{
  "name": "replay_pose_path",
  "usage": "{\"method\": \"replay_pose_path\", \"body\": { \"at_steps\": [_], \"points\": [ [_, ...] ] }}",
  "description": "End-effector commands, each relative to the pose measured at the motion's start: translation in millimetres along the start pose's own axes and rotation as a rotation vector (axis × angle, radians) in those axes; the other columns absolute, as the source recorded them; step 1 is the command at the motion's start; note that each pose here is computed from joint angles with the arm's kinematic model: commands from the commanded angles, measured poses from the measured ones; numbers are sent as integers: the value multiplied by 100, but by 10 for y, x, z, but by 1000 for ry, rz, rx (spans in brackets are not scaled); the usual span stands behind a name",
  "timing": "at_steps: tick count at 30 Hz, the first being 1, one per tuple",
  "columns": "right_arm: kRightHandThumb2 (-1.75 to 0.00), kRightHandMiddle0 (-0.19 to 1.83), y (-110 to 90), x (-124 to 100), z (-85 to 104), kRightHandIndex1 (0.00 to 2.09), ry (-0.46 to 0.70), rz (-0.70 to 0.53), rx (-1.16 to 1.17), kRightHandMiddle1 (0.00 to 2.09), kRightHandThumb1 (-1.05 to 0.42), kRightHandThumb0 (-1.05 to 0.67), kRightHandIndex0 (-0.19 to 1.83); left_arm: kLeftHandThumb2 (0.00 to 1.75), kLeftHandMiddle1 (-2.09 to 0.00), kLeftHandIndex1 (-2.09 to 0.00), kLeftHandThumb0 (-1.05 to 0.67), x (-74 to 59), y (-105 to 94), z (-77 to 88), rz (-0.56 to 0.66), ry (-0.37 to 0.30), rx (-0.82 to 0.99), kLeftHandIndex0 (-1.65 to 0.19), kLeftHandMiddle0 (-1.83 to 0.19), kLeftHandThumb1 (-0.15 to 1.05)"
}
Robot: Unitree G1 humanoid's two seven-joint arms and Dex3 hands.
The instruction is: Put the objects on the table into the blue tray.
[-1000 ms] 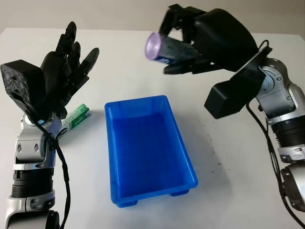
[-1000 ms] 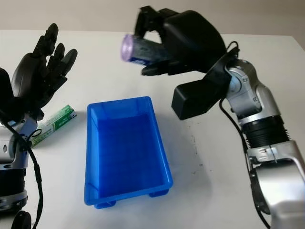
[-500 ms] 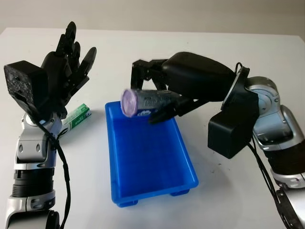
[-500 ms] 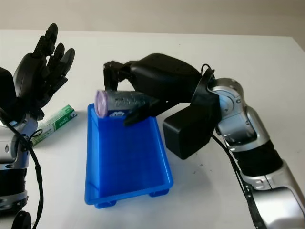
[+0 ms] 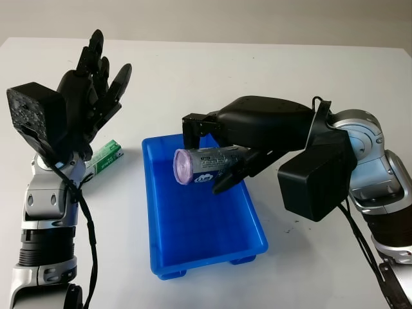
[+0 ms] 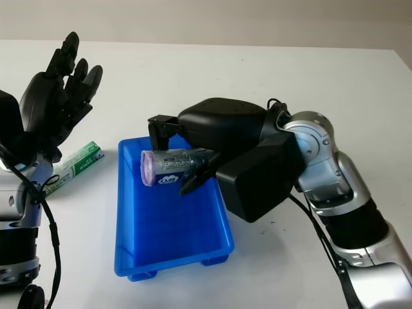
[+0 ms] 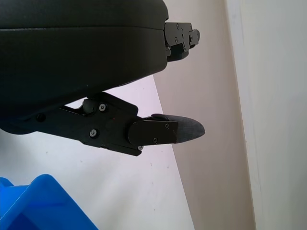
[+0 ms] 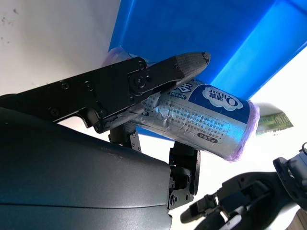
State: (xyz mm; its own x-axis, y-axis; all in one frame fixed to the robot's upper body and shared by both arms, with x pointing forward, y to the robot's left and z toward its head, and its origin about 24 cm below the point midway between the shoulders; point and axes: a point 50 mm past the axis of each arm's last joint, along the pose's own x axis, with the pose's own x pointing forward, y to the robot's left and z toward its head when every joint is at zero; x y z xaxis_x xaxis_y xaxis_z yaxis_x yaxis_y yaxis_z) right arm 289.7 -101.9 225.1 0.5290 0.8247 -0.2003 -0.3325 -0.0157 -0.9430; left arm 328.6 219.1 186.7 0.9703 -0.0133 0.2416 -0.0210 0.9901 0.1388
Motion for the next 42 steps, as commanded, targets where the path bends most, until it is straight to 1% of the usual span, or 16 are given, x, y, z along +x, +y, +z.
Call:
{"method": "replay_pose_path", "body": {
  "at_steps": [1, 8, 15, 20, 24, 25, 26, 28, 29, 31, 32, 33, 35, 37, 38, 42],
  "points": [
    [-15, 81, 44, 12, -12, 209, -6, -11, 9, 209, -105, -43, 116, 32, -5, -7, -50, 14, -25, 66, -4, -25, -4, 7, 12, 105],
    [-13, 74, 108, 36, -46, 209, -24, -55, 44, 209, -105, -46, 111, 31, -5, -7, -50, 6, -44, 70, 0, -27, -1, 6, 11, 105],
    [-14, 73, 122, 49, -52, 209, -65, -106, 73, 209, -105, -47, 114, 33, -5, -7, -48, 8, -64, 61, -5, -29, -4, 7, 11, 105],
    [-12, 68, 134, 62, -70, 209, -96, -100, 93, 209, -105, -50, 103, 33, -5, -7, -49, 13, -82, 56, -5, -29, 1, 6, 13, 105],
    [-8, 55, 140, 58, -88, 209, -110, -88, 89, 209, -105, -54, 80, 33, -4, -7, -49, 11, -94, 52, -5, -35, 18, 6, 14, 105],
    [-7, 49, 142, 56, -94, 209, -112, -84, 82, 209, -104, -55, 70, 33, -5, -7, -50, 10, -96, 51, -3, -34, 27, 6, 14, 105],
    [-6, 35, 142, 51, -100, 209, -113, -78, 76, 209, -103, -57, 51, 32, -5, -8, -51, 10, -98, 50, -2, -35, 30, 5, 14, 105],
    [-5, 17, 142, 41, -116, 207, -113, -64, 69, 205, -103, -61, 29, 31, -4, -8, -51, 12, -100, 46, -2, -37, 36, 4, 15, 105],
    [-6, 8, 139, 35, -125, 190, -110, -51, 70, 188, -103, -65, 17, 31, -5, -8, -52, 14, -102, 45, 0, -38, 36, 4, 15, 105],
    [-5, 5, 128, 21, -134, 150, -107, -21, 73, 152, -104, -69, 13, 30, -5, -7, -52, 18, -109, 46, -1, -40, 36, 5, 14, 105],
    [-5, 4, 124, 15, -136, 117, -110, -8, 77, 124, -103, -71, 12, 30, -5, -7, -52, 20, -113, 47, -1, -42, 35, 5, 13, 105],
    [-5, 7, 120, 9, -136, 92, -116, 9, 82, 101, -103, -72, 16, 30, -6, -8, -52, 21, -119, 49, -3, -44, 37, 4, 13, 105],
    [-5, 9, 116, 2, -134, 45, -129, 27, 89, 54, -103, -74, 17, 32, -6, -7, -52, 23, -125, 52, -8, -48, 42, 5, 13, 105],
    [-5, 9, 114, -5, -135, 27, -137, 36, 92, 35, -103, -74, 16, 33, -5, -6, -52, 27, -126, 49, -13, -49, 52, 6, 13, 105],
    [-5, 4, 113, -8, -137, 19, -138, 39, 93, 27, -103, -75, 9, 33, -6, -6, -53, 29, -126, 47, -12, -48, 56, 6, 13, 105],
    [-5, -5, 105, -20, -140, 8, -153, 32, 86, 15, -103, -76, -3, 32, -6, -7, -54, 35, -128, 42, -7, -45, 66, 5, 12, 105]
  ]
}}
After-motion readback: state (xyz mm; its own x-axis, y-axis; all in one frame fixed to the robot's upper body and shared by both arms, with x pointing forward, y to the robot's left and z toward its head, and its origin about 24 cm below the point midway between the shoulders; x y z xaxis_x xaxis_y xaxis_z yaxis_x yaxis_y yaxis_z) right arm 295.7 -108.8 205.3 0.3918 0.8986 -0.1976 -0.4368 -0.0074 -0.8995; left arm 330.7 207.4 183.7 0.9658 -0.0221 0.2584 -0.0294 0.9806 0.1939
